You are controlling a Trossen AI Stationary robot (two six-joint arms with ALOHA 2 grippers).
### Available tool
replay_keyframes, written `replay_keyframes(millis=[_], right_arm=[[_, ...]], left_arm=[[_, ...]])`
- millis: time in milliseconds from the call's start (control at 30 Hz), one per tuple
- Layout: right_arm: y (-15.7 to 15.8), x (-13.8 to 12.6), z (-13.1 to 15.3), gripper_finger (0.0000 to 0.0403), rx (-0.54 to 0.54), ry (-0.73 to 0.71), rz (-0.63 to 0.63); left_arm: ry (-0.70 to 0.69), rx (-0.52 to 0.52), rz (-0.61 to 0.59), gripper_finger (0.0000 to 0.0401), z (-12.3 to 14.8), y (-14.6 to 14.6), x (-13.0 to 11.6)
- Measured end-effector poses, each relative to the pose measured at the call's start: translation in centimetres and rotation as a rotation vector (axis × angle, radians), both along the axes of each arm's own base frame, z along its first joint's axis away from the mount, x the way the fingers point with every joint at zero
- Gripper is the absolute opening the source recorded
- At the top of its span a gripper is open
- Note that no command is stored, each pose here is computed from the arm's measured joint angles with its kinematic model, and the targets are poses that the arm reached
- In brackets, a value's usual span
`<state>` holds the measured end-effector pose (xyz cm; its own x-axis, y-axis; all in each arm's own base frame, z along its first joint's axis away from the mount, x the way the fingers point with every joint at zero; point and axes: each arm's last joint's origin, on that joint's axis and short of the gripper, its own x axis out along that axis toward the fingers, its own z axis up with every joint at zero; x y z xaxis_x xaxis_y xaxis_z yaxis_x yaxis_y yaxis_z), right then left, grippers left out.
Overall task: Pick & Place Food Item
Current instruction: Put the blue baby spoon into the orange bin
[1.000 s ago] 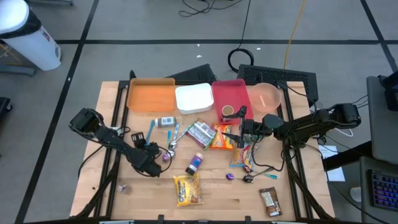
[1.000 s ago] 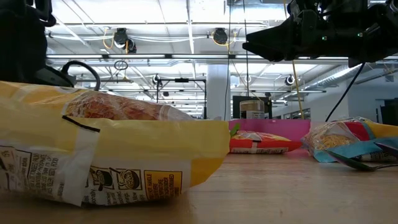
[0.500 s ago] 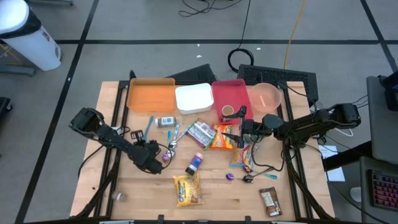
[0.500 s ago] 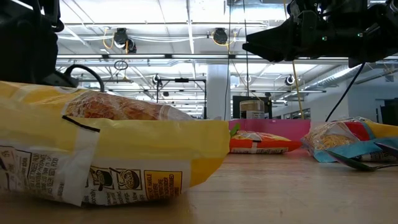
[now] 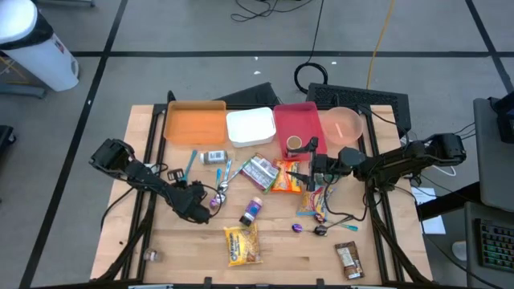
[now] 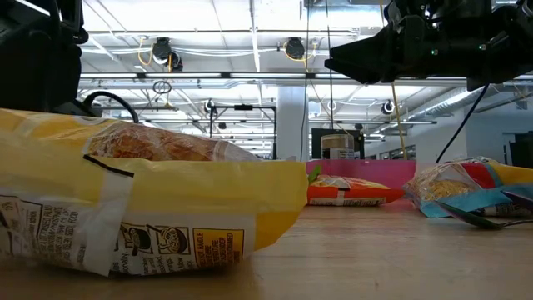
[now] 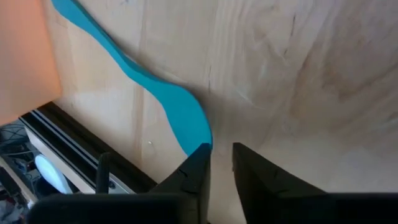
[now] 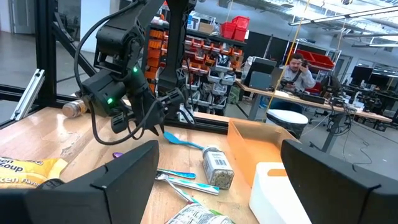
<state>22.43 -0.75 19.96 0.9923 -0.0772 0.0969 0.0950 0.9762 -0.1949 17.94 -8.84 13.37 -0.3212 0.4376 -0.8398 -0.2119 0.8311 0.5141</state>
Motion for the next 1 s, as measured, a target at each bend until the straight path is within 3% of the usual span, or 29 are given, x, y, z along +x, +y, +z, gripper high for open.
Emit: replay_keyframes(millis=[367, 533, 733, 1000], right_arm=[[0.0, 0.0, 0.0, 0.0329, 0.0, 0.001, 0.0], [0.0, 0.0, 0.0, 0.0329, 0.0, 0.005, 0.0], [0.0, 0.0, -0.1, 0.0329, 0.0, 0.009, 0.0], [0.0, 0.0, -0.1, 0.0329, 0.0, 0.015, 0.0]], left_arm=[[-0.019, 0.041, -0.032, 0.0212, 0.1, 0.1, 0.1], [-0.042, 0.08, -0.05, 0.0248, 0.1, 0.2, 0.2], [-0.055, 0.11, -0.066, 0.0258, -0.1, 0.5, 0.0], [-0.045, 0.109, -0.035, 0.0227, -1.2, 1.0, -0.9]])
